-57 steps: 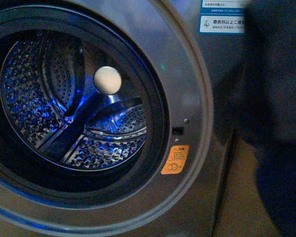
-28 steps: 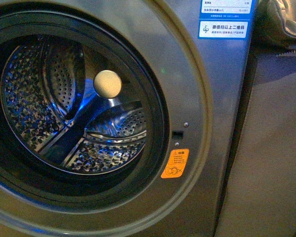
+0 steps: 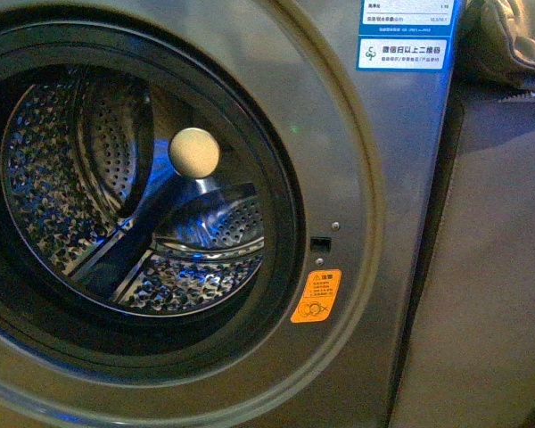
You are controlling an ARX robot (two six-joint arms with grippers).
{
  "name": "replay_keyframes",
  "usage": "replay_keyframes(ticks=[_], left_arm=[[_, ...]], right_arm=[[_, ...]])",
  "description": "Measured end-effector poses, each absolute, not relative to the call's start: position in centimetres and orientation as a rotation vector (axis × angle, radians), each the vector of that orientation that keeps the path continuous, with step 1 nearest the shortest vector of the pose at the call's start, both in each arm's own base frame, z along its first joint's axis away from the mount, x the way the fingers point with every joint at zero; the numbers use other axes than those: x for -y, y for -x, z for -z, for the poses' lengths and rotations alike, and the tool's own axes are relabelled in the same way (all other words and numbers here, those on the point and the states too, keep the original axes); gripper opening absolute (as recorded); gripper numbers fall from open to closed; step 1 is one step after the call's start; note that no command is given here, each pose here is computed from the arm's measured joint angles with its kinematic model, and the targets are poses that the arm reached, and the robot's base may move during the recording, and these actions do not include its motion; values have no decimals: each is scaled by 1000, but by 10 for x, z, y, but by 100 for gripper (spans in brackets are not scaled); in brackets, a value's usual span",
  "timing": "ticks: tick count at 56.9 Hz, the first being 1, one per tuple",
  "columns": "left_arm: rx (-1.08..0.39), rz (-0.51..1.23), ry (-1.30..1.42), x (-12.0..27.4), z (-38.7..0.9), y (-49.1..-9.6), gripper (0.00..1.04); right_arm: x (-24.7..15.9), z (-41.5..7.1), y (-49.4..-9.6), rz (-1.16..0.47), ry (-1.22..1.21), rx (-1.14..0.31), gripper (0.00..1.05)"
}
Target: Collect clothes from washing machine
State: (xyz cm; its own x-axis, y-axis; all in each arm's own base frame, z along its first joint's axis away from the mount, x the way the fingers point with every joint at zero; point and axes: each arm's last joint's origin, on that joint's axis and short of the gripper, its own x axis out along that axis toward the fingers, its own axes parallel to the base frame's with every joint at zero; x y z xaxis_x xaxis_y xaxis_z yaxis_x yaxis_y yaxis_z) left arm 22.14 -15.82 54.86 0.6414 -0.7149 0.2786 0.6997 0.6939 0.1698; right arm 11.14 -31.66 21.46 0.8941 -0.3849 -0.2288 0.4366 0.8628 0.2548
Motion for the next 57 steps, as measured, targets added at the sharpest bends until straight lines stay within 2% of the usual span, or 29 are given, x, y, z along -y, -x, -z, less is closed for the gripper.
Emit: replay_keyframes(ticks=[10,17,20,27,37,45,57], left_arm=[[338,807,-48,158,-549,-221,98],[339,807,-48,158,-549,-221,98],[338,807,-48,158,-549,-221,98],[338,807,-48,158,-549,-221,98],[339,807,-48,158,-549,-221,98],[339,807,-48,158,-549,-221,98],[339,806,-48,158,-549,-221,98]], right_arm=[[304,-157,-108,379,-417,-344,60],[292,-138,-116,329,-411,-387,90],[286,-142,-119,315,-391,-373,99],[270,-169,-127,277,-324,-277,97],[230,-249,-137,216,-179,-33,97],[177,-309,-144,144,-135,158,97],[91,-351,-146,14,-161,343,97]])
